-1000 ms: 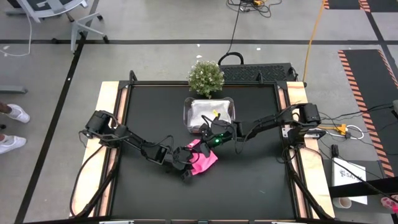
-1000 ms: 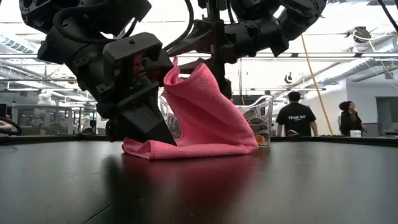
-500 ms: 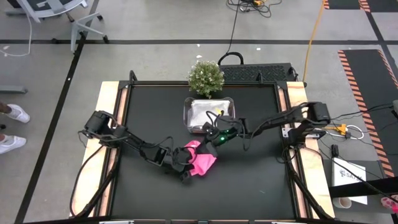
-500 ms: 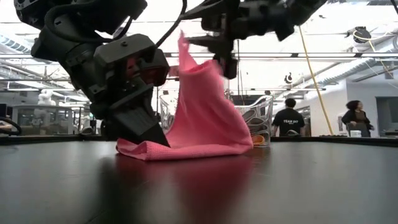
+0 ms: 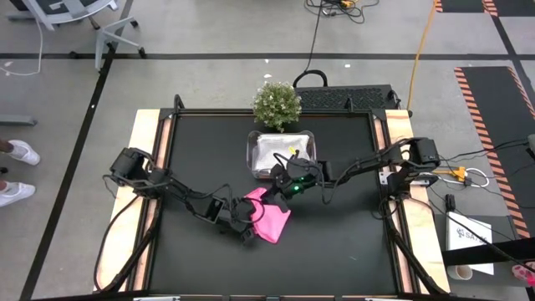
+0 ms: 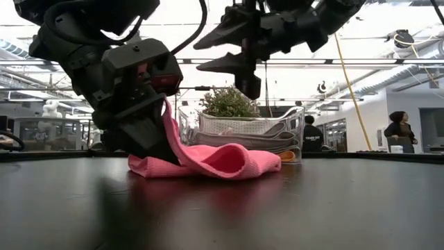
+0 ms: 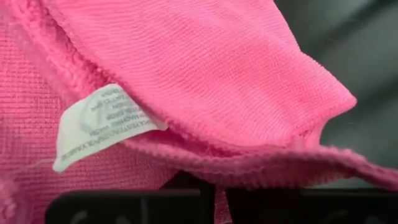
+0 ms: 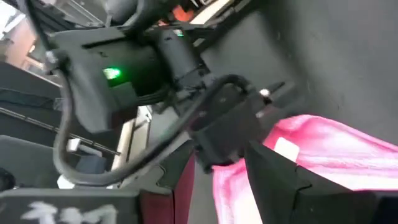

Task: Fold microfiber towels
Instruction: Fold the pink microfiber towel

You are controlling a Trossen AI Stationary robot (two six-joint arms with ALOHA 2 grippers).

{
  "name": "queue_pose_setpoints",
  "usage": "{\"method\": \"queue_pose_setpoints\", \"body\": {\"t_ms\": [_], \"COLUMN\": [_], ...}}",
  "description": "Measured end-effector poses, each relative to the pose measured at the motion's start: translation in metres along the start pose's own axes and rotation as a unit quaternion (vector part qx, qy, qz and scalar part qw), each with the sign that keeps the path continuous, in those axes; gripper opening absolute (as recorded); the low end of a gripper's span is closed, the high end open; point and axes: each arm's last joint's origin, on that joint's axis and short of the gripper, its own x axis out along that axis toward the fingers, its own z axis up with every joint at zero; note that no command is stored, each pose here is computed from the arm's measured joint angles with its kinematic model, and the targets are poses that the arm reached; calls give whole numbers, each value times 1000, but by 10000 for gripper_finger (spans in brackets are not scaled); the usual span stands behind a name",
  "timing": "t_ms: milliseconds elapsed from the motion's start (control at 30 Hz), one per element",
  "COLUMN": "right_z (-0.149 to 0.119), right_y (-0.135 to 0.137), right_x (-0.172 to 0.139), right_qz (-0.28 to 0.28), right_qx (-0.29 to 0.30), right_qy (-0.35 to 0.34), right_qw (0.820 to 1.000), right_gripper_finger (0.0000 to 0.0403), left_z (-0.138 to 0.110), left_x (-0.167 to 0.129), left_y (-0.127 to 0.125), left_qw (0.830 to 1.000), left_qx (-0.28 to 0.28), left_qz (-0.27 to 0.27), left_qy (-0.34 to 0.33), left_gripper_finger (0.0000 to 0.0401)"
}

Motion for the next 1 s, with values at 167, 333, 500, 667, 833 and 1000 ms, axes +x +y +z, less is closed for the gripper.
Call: {"method": "queue_pose_setpoints", "body": {"t_ms": [167,333,500,667,833,1000], "right_z": [-5,-20,-26,-25,-30,-40], "right_y": [-6,-11,-14,-13,-12,-3], "right_x": [0,-1,-2,-2,0,3], "right_qz": [-20,-45,-55,-49,-80,-78], "right_qx": [8,12,14,-1,-35,-44], "right_qy": [32,104,138,132,123,136], "right_qw": [999,994,989,990,989,987], "right_gripper_finger": [130,127,126,126,126,125], "left_z": [-4,-3,2,4,5,12], "left_x": [-1,-17,-50,-77,-84,-76], "left_y": [-2,-8,-9,-7,6,16], "left_qw": [1000,998,996,996,994,990], "left_qx": [-5,-16,0,2,7,-5], "left_qz": [-11,-31,-31,-7,109,144], "left_qy": [16,46,79,86,9,-2], "left_gripper_finger": [26,26,26,26,26,26]}}
